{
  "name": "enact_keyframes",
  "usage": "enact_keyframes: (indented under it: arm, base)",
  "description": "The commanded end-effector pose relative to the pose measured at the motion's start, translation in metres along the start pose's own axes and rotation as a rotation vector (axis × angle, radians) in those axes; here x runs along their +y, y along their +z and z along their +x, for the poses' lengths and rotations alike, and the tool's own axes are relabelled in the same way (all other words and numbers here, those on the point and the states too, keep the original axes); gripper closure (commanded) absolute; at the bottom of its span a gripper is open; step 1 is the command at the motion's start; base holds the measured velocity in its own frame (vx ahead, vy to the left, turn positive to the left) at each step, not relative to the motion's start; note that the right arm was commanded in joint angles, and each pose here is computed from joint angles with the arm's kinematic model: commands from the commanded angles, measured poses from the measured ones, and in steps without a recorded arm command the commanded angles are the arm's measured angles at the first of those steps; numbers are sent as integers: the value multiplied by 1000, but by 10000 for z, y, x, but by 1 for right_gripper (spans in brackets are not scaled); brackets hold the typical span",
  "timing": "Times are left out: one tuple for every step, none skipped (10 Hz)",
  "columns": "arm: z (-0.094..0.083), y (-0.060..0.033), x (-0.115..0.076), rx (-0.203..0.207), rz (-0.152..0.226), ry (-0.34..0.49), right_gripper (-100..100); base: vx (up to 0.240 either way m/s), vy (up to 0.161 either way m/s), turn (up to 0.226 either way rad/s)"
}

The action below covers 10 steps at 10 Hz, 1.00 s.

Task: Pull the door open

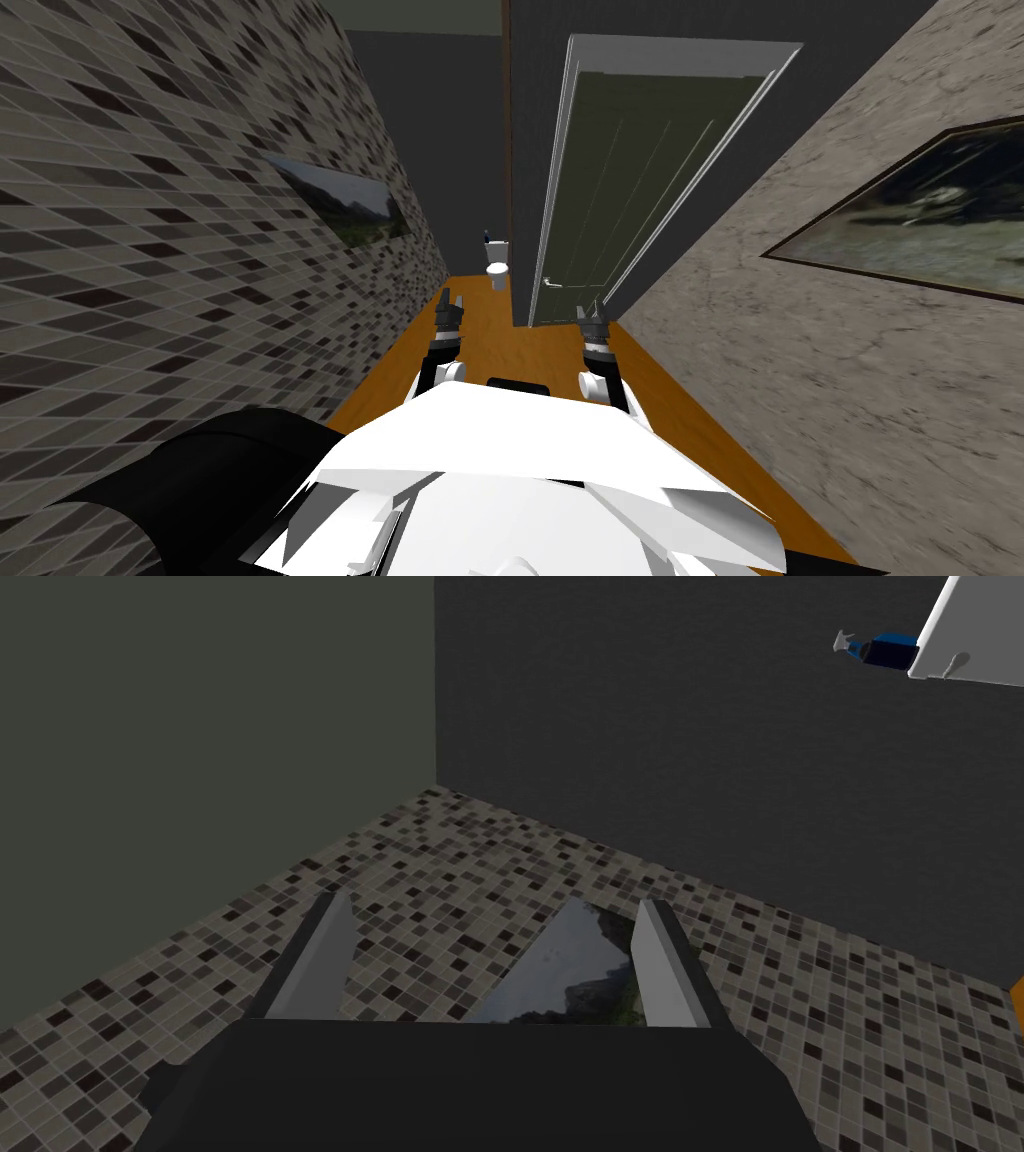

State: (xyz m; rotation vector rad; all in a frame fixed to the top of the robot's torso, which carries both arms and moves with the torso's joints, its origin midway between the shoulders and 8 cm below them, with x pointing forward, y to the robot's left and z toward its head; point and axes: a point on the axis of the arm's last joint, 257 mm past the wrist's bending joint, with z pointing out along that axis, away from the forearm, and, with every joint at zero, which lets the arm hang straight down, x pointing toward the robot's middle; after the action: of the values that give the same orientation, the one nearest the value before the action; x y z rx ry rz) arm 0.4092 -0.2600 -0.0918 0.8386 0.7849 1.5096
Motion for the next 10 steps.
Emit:
enact_keyframes:
  arm:
    - [-56, -53, -143, -3, 26, 6, -100]
    - [-88, -81, -227, -3, 38, 12, -100]
    - [-95, -93, -254, -4, 45, 12, -100]
    - [-134, -132, -357, -6, 61, 17, -100]
    - [-136, -136, -366, -6, 63, 17, -100]
    - [-179, -181, -474, -9, 82, 22, -100]
    - [-215, -210, -546, -10, 92, 26, -100]
    - [-258, -250, -634, -12, 106, 31, -100]
    - [-273, -279, -686, -15, 119, 31, -100]
    - [-319, -323, -775, -18, 134, 35, -100]
  base:
    - [46, 11, 64]
    - [71, 4, 108]
    - [66, -7, 31]
    - [63, -13, 58]
    - [46, -10, 41]
    - [49, -6, 69]
    - [82, -4, 110]
    - [96, -8, 104]
    - [62, -1, 34]
    - [62, 3, 70]
